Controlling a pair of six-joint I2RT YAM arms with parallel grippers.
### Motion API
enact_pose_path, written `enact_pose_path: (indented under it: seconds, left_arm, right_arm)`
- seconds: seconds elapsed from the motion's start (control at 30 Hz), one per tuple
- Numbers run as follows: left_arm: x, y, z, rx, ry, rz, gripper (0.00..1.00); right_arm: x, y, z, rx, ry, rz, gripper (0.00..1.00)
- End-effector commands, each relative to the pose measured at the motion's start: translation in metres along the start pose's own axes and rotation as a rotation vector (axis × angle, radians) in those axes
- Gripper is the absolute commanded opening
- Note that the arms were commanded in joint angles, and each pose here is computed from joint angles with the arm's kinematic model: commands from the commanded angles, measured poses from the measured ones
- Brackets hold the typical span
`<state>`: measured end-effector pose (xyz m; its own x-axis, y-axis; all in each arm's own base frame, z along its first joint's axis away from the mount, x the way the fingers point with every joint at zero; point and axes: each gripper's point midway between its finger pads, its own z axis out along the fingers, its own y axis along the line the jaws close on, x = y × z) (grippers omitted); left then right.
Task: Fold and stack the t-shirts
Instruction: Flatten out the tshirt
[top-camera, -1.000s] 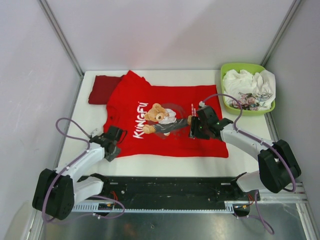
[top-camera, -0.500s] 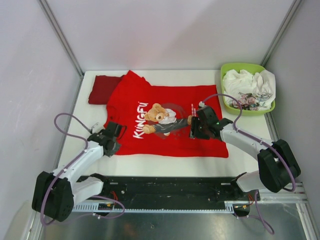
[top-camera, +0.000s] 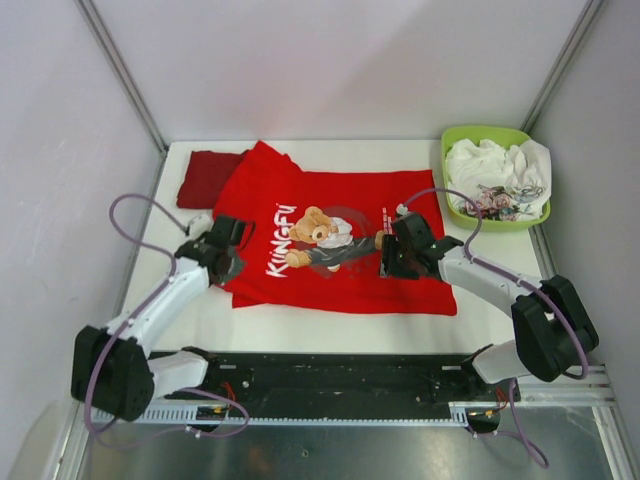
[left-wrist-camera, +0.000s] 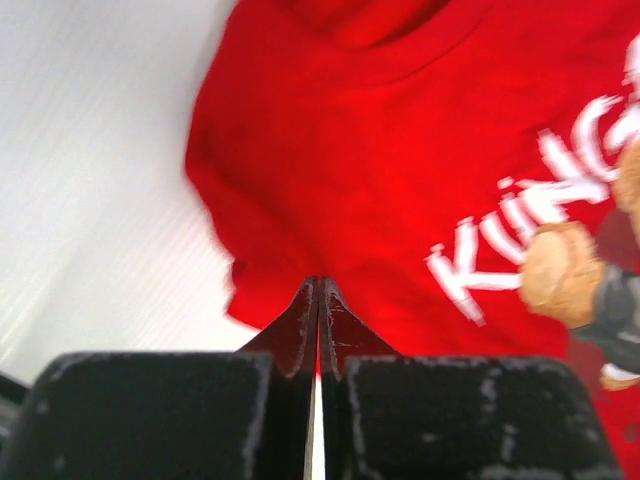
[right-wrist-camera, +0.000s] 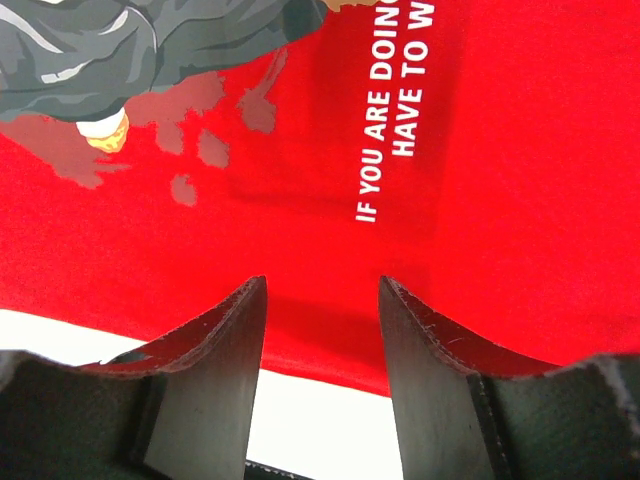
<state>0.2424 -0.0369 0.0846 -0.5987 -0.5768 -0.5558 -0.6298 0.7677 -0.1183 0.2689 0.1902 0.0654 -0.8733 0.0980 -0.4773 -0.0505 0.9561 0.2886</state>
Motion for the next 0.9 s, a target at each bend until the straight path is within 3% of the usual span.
enact_pose_path:
  seconds: [0.0, 0.27, 0.37, 0.47, 0.57, 0.73, 0.87]
  left_arm:
    - [-0.036, -0.039, 0.005, 0.045, -0.068, 0.075, 0.0]
    - [-0.022, -0.092, 0.047, 0.128, 0.033, 0.188, 0.02]
    - [-0.03, -0.095, 0.035, 0.162, 0.007, 0.155, 0.21]
    - [-0.027, -0.07, 0.018, 0.144, 0.0, 0.046, 0.38]
    - [-0.012, -0.03, 0.008, 0.103, 0.003, -0.09, 0.44]
    - [0.025, 0.034, 0.015, -0.012, 0.017, -0.24, 0.39]
    - [0.038, 0.058, 0.02, -0.074, 0.01, -0.289, 0.36]
  right_arm:
    - [-0.017, -0.001, 0.002, 0.013, -0.048, -0.014, 0.53]
    - [-0.019, -0.011, 0.003, 0.041, -0.051, -0.017, 0.53]
    - [-0.021, -0.014, -0.001, 0.052, -0.062, -0.023, 0.53]
    - [-0.023, -0.014, -0.004, 0.05, -0.072, -0.025, 0.53]
    - [-0.022, -0.009, -0.005, 0.033, -0.071, -0.027, 0.54]
    - [-0.018, -0.004, -0.006, 0.028, -0.064, -0.042, 0.53]
    - [-0.016, -0.003, -0.006, 0.027, -0.062, -0.049, 0.54]
